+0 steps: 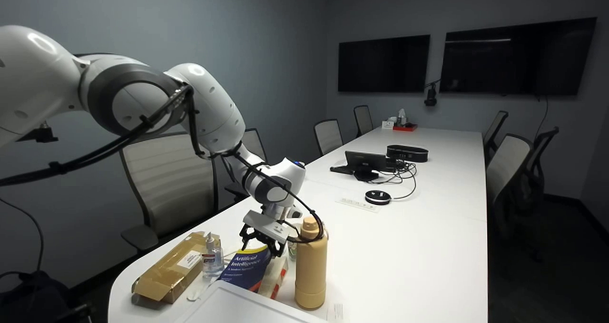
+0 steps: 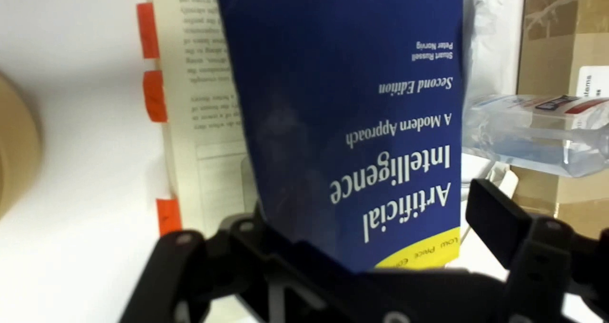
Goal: Open the blue book.
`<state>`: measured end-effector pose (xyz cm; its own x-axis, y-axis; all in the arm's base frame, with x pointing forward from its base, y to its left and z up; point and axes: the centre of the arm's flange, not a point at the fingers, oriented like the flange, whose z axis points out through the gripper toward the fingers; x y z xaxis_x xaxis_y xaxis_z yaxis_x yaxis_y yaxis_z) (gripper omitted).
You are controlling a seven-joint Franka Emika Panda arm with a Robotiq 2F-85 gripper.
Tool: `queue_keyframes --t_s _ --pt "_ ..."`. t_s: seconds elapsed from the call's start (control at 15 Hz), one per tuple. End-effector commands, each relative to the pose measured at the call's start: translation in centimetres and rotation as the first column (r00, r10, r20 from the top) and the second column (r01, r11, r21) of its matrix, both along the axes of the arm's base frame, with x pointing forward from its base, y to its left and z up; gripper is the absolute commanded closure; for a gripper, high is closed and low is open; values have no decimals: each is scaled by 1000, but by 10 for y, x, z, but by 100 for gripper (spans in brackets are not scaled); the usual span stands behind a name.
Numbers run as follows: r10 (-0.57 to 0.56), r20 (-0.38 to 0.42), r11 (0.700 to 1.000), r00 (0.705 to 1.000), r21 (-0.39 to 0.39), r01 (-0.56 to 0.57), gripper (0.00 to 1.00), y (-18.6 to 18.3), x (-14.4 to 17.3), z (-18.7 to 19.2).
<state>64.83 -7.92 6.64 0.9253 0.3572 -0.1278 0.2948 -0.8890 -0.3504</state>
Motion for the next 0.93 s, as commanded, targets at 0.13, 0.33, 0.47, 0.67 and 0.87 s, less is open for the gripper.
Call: queue_keyframes --t_s 0.13,0.33,0.47,0.67,0.87 --pt "19 -54 997 998 75 -15 0 10 1 11" --pt "40 -79 994 996 100 -32 0 15 2 21" --pt "69 -90 992 994 110 -59 0 19 3 30" --pt "113 -120 986 986 140 -95 0 24 3 38" --pt "158 -155 973 975 190 -128 0 30 2 41"
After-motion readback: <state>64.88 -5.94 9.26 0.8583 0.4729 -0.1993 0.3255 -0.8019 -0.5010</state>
